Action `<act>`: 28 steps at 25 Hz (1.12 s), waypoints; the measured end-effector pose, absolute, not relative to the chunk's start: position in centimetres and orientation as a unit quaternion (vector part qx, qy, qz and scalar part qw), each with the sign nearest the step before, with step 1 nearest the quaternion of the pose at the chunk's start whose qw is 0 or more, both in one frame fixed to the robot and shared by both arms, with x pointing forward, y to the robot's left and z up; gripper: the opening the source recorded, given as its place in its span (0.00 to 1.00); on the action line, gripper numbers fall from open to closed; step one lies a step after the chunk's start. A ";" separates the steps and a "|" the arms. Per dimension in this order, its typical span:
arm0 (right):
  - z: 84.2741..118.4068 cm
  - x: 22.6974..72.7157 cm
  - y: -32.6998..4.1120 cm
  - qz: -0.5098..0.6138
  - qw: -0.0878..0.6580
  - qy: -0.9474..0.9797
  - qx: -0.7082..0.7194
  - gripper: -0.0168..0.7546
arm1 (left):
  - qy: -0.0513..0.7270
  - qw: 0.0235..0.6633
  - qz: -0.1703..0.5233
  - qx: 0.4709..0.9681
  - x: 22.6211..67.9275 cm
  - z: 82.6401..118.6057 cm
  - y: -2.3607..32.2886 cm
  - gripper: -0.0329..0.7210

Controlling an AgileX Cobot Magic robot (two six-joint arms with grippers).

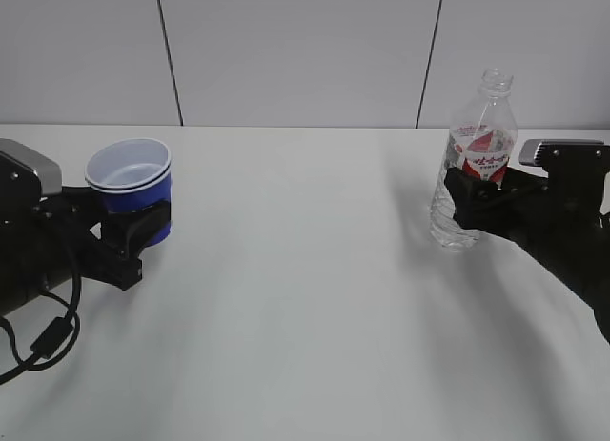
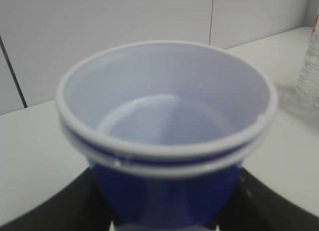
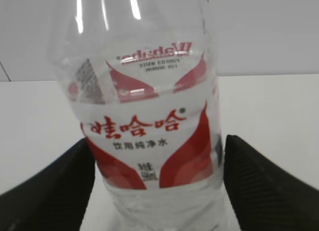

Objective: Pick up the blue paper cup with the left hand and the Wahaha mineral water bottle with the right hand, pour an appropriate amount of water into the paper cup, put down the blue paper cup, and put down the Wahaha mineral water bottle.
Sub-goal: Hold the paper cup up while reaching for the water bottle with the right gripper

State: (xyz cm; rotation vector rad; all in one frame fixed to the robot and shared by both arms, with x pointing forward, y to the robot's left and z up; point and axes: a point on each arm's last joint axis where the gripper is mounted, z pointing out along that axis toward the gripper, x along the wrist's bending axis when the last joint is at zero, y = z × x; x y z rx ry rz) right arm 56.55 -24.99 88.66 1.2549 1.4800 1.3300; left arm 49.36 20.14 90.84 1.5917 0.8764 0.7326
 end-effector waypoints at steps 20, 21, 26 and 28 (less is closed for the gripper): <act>89.0 57.0 -24.9 0.520 0.394 0.584 0.482 0.79 | 0.371 0.557 0.310 0.675 49.4 90.8 20.1 0.61; 89.0 57.0 -24.9 0.518 0.397 0.586 0.479 0.80 | 0.371 0.557 0.310 0.675 49.4 90.8 20.1 0.61; 89.0 57.1 -24.9 0.503 0.417 0.605 0.455 0.87 | 0.371 0.557 0.310 0.675 49.4 90.8 20.1 0.61; 89.0 57.1 -24.9 0.497 0.424 0.612 0.445 0.88 | 0.371 0.557 0.310 0.675 49.4 90.8 20.1 0.61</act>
